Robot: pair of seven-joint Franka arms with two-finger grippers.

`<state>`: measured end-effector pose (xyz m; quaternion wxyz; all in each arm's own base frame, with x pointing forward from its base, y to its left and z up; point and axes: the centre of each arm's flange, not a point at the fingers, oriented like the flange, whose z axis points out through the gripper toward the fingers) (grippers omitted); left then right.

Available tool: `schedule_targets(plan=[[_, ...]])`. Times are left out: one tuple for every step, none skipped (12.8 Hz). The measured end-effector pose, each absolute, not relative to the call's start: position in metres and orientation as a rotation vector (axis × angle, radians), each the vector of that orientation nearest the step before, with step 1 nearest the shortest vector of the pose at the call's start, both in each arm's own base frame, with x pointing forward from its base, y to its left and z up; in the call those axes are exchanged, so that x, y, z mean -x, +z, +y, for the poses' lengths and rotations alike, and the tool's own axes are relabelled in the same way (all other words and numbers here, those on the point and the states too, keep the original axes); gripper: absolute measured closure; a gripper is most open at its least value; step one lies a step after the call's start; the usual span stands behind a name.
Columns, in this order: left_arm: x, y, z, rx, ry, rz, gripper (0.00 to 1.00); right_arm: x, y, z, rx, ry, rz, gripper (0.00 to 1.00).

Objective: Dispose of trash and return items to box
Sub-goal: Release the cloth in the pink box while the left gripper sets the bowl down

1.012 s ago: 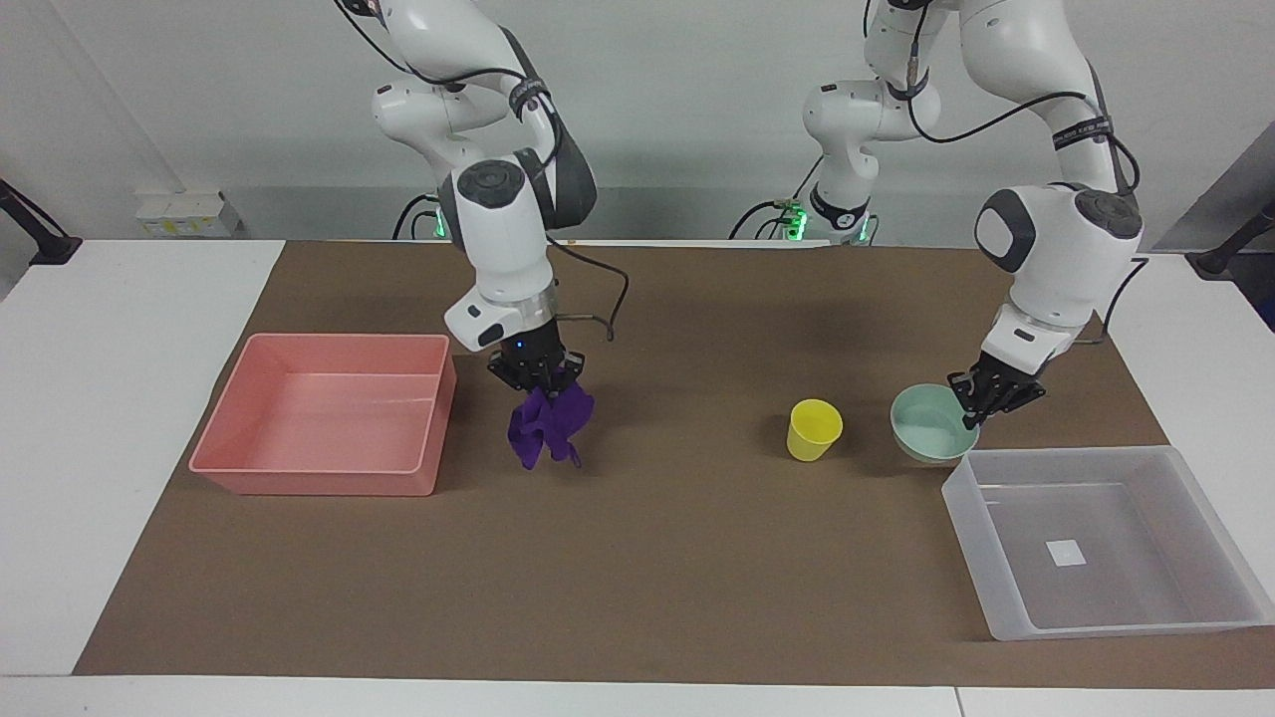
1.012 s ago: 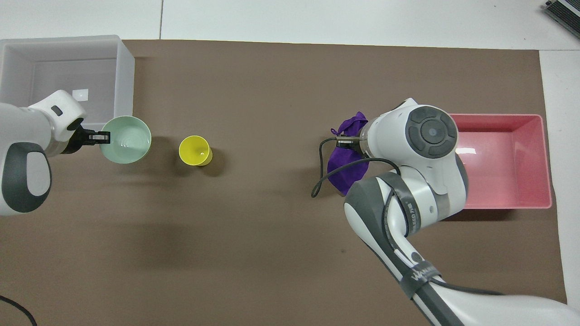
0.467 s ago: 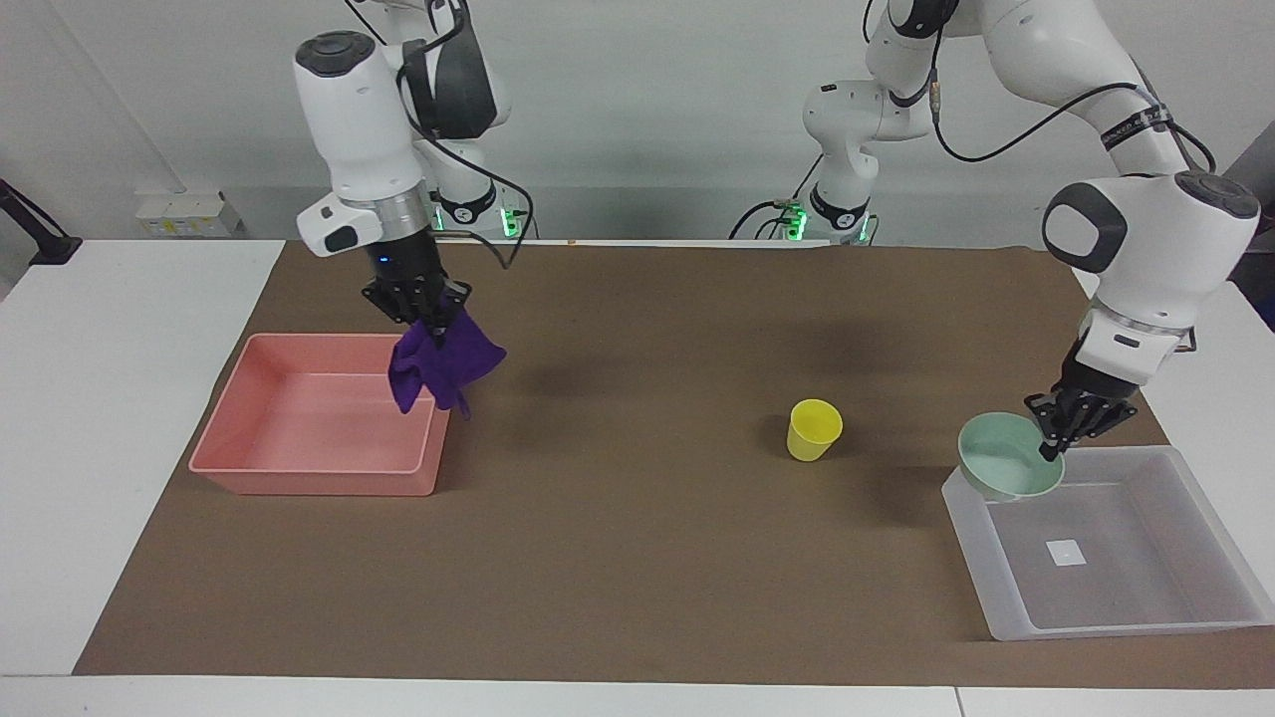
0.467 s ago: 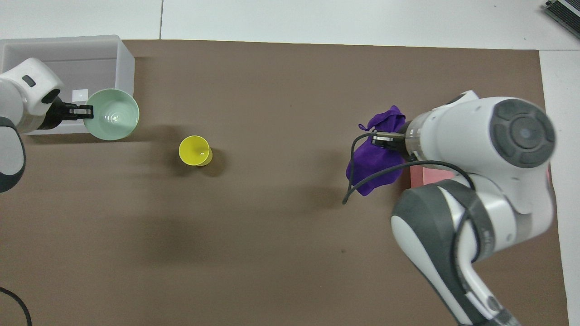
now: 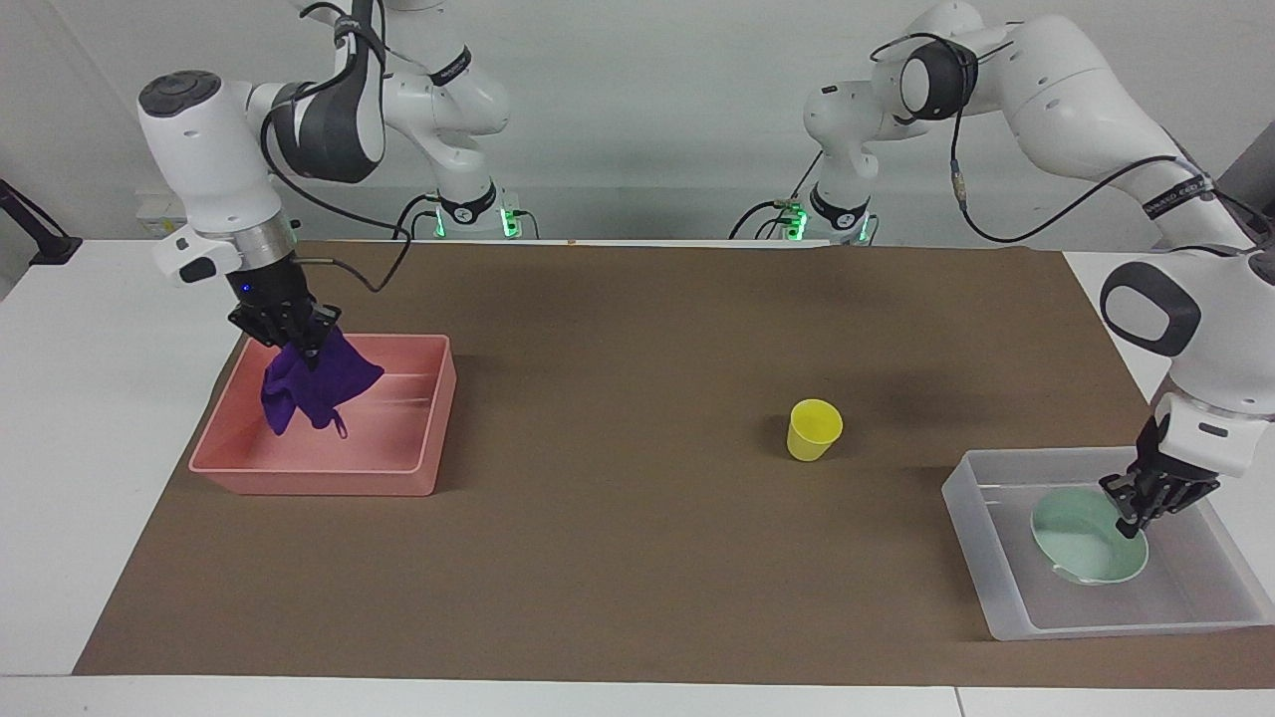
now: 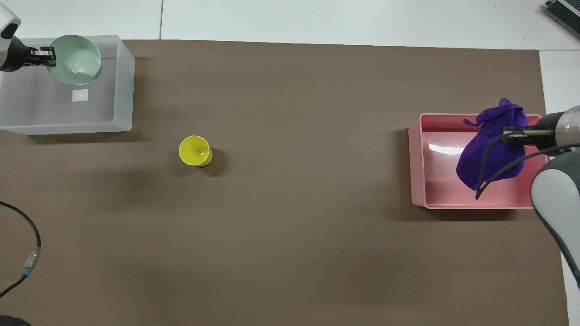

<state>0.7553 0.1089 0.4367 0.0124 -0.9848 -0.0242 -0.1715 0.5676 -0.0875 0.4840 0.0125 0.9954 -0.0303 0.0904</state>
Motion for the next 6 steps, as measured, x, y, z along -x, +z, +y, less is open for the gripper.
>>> schedule_targets(plan=[[-0.758,0.427,0.122,3.062,-0.527,-0.079,0.97,-0.569,0.463,-0.095,-3.105,0.249,-0.102,0.92],[-0.759,0.417,0.134,3.057,-0.519,-0.089,0.97,-0.571,0.443,-0.099,-3.107,0.227,-0.110,0.92],[-0.760,0.405,0.144,3.053,-0.509,-0.102,0.97,-0.571,0.422,-0.100,-3.108,0.218,-0.112,0.92],[-0.760,0.395,0.151,3.051,-0.502,-0.114,0.97,-0.568,0.402,-0.099,-3.109,0.214,-0.109,0.92],[-0.760,0.385,0.156,3.045,-0.504,-0.123,0.97,-0.564,0.383,-0.098,-3.109,0.216,-0.108,0.92],[-0.759,0.375,0.158,3.040,-0.513,-0.128,0.97,-0.561,0.366,-0.097,-3.108,0.221,-0.106,0.91]])
